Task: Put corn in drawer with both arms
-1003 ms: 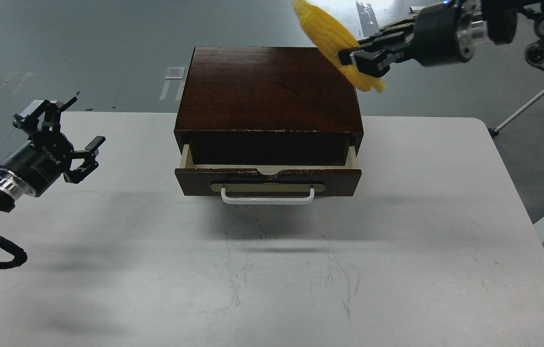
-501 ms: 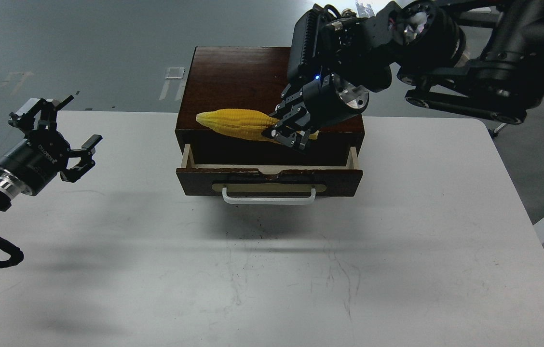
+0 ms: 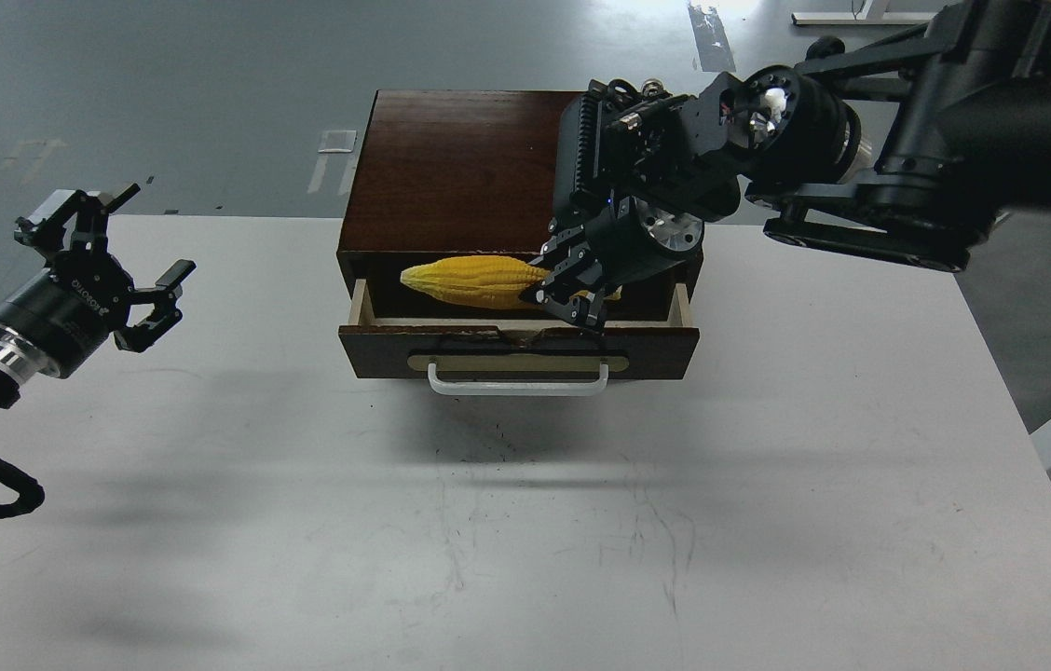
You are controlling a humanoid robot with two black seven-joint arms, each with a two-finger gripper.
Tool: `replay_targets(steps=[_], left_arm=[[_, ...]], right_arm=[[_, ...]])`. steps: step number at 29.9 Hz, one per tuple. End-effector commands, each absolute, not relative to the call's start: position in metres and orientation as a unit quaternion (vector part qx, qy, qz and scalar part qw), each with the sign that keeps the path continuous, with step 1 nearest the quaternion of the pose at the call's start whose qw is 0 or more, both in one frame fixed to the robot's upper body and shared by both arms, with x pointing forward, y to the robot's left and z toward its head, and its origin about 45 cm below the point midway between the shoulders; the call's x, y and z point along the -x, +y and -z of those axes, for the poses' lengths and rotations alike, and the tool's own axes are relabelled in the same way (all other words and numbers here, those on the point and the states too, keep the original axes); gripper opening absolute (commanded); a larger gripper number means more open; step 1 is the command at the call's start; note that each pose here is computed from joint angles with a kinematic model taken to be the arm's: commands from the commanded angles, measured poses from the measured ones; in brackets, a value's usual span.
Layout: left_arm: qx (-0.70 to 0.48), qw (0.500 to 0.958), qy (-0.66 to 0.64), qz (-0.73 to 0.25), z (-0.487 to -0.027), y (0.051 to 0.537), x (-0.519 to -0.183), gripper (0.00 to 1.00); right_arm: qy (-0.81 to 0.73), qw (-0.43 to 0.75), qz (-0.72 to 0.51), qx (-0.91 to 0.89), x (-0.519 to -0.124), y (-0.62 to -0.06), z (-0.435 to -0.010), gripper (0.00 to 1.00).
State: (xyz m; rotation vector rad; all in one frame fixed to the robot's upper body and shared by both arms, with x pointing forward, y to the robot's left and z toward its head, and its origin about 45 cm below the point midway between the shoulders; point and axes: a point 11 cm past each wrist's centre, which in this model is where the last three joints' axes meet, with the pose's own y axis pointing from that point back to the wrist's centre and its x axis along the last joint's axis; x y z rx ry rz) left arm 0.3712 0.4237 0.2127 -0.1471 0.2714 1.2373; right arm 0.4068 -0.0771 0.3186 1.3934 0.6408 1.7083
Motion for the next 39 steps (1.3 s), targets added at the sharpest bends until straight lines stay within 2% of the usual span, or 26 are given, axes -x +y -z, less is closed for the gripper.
replay_targets(steps=[1, 5, 17, 22, 25, 31, 37, 39], left_arm=[[0.069, 0.803, 0.126, -0.578, -0.213, 0.424, -0.371, 0.99], [0.069, 0.804, 0.127, -0.577, -0.213, 0.424, -0.371, 0.99], [0.07, 0.804, 0.126, -0.577, -0.214, 0.423, -0.372, 0.99], [0.07, 0.804, 0.126, -0.577, -0.214, 0.423, -0.372, 0.99], [0.069, 0.803, 0.126, -0.578, -0.213, 0.424, -0.371, 0.99], [0.069, 0.803, 0.126, -0.578, -0.213, 0.424, -0.371, 0.99], [0.069, 0.803, 0.126, -0.578, -0.213, 0.424, -0.371, 0.99], [0.069, 0.803, 0.126, -0.578, -0.213, 0.424, -0.371, 0.99]], right_arm=[[0.254, 0.405, -0.682, -0.553, -0.407, -0.076, -0.317, 0.36], [0.254, 0.403, -0.682, -0.555, -0.406, -0.076, -0.316, 0.46], [0.254, 0.402, -0.681, -0.557, -0.405, -0.076, -0.315, 0.5], [0.255, 0.401, -0.681, -0.558, -0.404, -0.075, -0.314, 0.66], [0.255, 0.4, -0.681, -0.558, -0.404, -0.075, -0.314, 0.71], [0.253, 0.394, -0.687, -0.555, -0.403, -0.073, -0.318, 0.73], [0.225, 0.378, -0.703, -0.558, -0.405, -0.065, -0.344, 0.74], [0.175, 0.369, -0.697, -0.589, -0.411, -0.066, -0.368, 0.77]])
